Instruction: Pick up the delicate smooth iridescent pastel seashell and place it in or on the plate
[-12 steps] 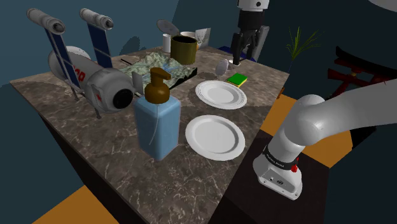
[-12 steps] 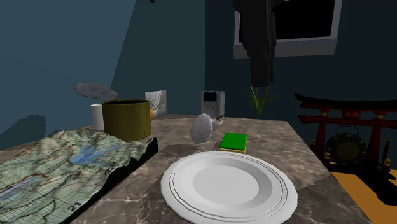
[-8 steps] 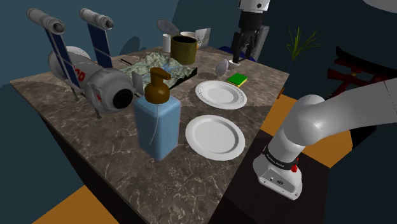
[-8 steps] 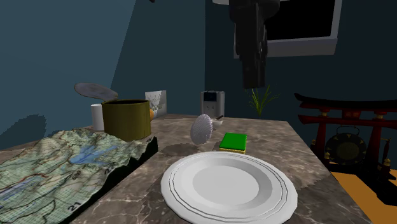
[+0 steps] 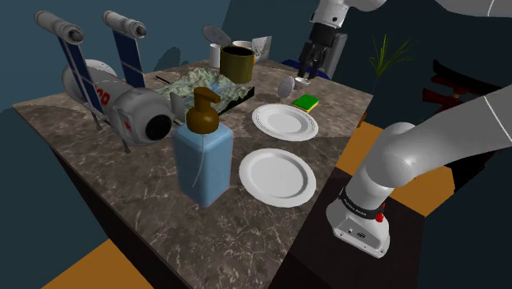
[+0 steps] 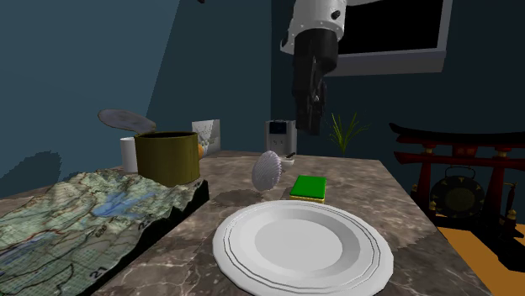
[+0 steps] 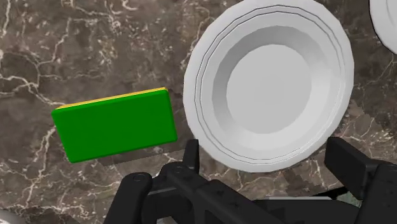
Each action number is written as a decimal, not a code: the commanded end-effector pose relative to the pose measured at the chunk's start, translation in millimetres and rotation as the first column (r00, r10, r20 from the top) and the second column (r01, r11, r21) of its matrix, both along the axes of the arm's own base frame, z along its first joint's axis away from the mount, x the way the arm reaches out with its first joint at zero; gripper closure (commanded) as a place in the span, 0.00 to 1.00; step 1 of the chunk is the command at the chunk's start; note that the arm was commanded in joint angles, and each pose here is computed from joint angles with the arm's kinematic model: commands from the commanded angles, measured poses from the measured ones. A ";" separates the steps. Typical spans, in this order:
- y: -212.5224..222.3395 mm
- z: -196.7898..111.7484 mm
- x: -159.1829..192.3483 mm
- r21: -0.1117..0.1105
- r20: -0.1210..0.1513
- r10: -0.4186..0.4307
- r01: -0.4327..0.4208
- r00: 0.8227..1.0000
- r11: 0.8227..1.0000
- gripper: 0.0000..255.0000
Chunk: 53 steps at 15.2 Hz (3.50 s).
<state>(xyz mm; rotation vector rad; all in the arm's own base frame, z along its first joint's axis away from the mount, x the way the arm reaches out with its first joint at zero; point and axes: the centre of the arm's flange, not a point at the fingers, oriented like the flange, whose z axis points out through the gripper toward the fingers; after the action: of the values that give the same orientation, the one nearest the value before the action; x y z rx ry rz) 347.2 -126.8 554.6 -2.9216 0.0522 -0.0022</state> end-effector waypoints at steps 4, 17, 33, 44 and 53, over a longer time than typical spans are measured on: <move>-69.2 -30.1 25.8 0.127 0.067 0.012 -0.021 0.998 0.992 0.00; -134.6 -108.1 69.1 0.287 0.150 0.014 -0.057 0.989 0.956 0.00; -130.5 -115.1 70.1 0.287 0.149 0.014 -0.057 0.989 0.956 1.00; -130.5 -73.0 70.2 0.287 0.150 0.014 -0.057 0.989 0.956 1.00; -130.5 -26.2 70.2 0.287 0.150 0.014 -0.057 0.989 0.956 1.00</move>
<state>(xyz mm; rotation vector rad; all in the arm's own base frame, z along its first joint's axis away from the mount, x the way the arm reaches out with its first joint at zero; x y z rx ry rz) 417.7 -257.9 523.4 -2.6190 -0.0223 -0.1872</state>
